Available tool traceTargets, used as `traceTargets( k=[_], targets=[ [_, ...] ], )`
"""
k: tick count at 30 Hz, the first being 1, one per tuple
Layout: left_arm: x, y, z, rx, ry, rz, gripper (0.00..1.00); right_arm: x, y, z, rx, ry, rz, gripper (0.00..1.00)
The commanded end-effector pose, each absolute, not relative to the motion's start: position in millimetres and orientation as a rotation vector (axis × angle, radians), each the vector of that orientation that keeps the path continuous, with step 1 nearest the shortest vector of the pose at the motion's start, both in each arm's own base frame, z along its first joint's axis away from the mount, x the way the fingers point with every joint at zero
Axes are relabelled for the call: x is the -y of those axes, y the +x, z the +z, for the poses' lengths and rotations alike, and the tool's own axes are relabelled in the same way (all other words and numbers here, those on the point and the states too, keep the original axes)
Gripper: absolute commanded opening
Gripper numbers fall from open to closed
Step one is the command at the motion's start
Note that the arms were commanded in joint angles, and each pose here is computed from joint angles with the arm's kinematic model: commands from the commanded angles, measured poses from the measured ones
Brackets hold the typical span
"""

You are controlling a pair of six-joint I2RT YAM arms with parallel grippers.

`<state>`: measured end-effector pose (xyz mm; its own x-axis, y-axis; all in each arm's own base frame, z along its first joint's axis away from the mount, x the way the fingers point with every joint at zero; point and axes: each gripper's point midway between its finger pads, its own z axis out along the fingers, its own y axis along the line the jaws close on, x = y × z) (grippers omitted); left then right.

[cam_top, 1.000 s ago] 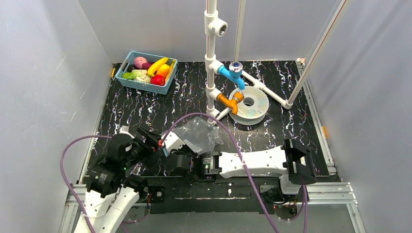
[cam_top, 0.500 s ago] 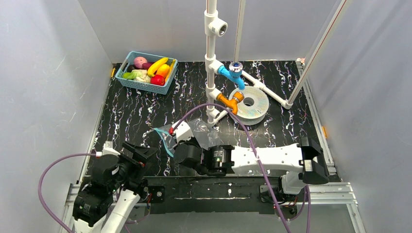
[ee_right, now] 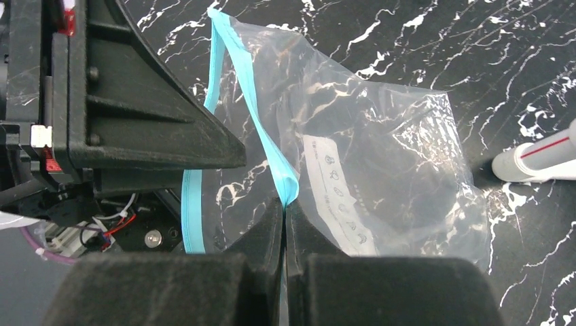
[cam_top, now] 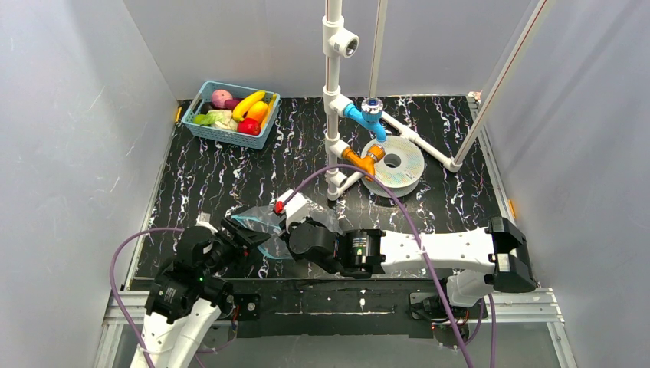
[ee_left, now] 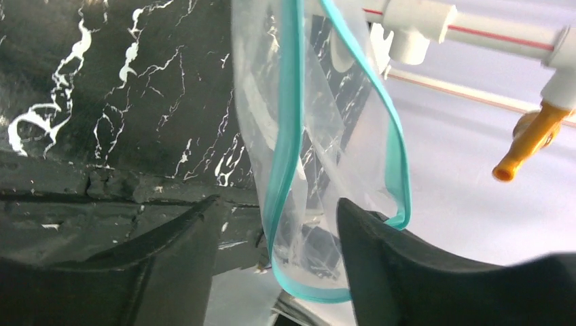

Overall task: Place the food in the zip-top bag and seal the zipper
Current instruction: Open the zipper of the food storage bag at the center of the board.

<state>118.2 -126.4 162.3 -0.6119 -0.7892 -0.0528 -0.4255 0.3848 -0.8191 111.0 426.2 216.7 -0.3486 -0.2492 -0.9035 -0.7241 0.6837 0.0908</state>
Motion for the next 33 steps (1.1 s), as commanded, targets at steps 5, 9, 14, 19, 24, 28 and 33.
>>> traceTargets(
  k=[5, 9, 14, 19, 24, 28, 33],
  targets=[
    [133, 118, 181, -2.163, -0.919, -1.201, 0.15, -436, 106, 238, -1.835, -0.849, 0.665, 0.1],
    [136, 118, 194, -2.137, -0.858, -1.235, 0.0, -443, 105, 234, -1.849, -0.91, 0.61, 0.14],
    [137, 115, 197, -2.142, -0.845, -1.242, 0.0, -443, 114, 231, -1.877, -0.945, 0.441, 0.33],
    [138, 115, 198, -2.142, -0.851, -1.254, 0.0, -448, 119, 233, -1.862, -1.03, 0.258, 0.46],
    [138, 113, 195, -2.151, -0.864, -1.257, 0.0, -450, 126, 235, -1.817, -1.047, 0.152, 0.46],
    [136, 113, 195, -2.143, -0.876, -1.247, 0.0, -449, 124, 240, -1.767, -1.067, 0.036, 0.45],
    [134, 114, 190, -2.149, -0.892, -1.227, 0.0, -450, 113, 246, -1.704, -1.061, -0.108, 0.45]
  ],
)
